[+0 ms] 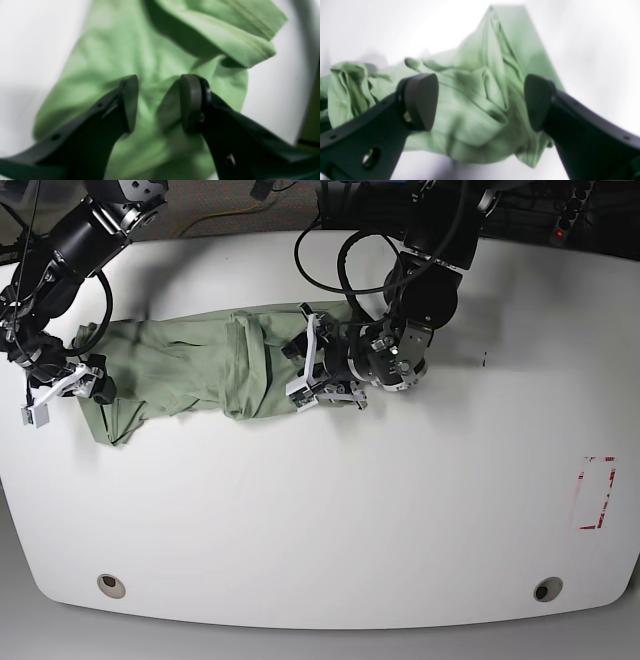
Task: Fold the T-shirt properly
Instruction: 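Grasp the folded shirt end with the left gripper and pull it straight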
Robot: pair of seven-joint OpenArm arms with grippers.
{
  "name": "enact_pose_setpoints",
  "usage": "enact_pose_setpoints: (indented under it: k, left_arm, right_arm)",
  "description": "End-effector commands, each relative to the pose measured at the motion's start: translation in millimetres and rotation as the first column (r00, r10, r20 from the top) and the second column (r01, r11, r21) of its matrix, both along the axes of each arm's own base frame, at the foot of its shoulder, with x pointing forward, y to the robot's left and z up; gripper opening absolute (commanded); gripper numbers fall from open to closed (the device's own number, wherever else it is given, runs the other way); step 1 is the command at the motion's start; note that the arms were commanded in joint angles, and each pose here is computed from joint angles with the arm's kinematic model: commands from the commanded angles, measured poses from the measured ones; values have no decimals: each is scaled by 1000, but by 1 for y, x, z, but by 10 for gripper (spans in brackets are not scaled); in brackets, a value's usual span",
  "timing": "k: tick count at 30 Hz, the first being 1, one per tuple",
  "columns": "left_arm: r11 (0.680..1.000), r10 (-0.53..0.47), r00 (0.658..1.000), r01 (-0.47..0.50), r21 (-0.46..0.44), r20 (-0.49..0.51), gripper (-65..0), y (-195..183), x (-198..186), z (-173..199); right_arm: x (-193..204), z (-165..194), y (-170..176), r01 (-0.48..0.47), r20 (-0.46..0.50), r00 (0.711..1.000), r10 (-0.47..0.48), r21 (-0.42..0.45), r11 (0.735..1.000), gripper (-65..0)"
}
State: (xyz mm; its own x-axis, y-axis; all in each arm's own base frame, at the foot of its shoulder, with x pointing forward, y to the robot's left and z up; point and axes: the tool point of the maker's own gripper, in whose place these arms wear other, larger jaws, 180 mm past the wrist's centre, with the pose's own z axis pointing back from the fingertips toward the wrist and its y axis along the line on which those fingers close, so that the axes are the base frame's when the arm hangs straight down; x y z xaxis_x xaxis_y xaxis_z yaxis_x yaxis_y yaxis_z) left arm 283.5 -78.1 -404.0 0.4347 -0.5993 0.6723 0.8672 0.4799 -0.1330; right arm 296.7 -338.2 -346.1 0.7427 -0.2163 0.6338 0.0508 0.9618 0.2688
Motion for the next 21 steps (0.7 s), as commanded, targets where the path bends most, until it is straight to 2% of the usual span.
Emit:
enact_pose_setpoints:
  k: [1,7,14,17,21]
  left_arm:
    - [998,1,1000,-1,60,-10,-407,10,3,-12]
    - [978,29,1000,-29,207,2,-407,81,7,-33]
    - [925,46,999,-50,376,20,-407,170,4,-43]
    - [925,56,998,-60,374,19,-407,187,4,-39]
    - [941,109,994,-108,321,16,-407,198,11,-29]
  right_arm:
    - [10,20,-9,6,63,998,-4,-26,1000,-140]
    - [10,20,-10,6,65,998,-4,-28,1000,-140]
    - [10,20,-8,-1,63,998,2,-16,1000,-133]
    - [7,16,8,-36,71,997,32,54,998,-133]
    - [4,-2,49,-79,78,995,66,167,983,-133]
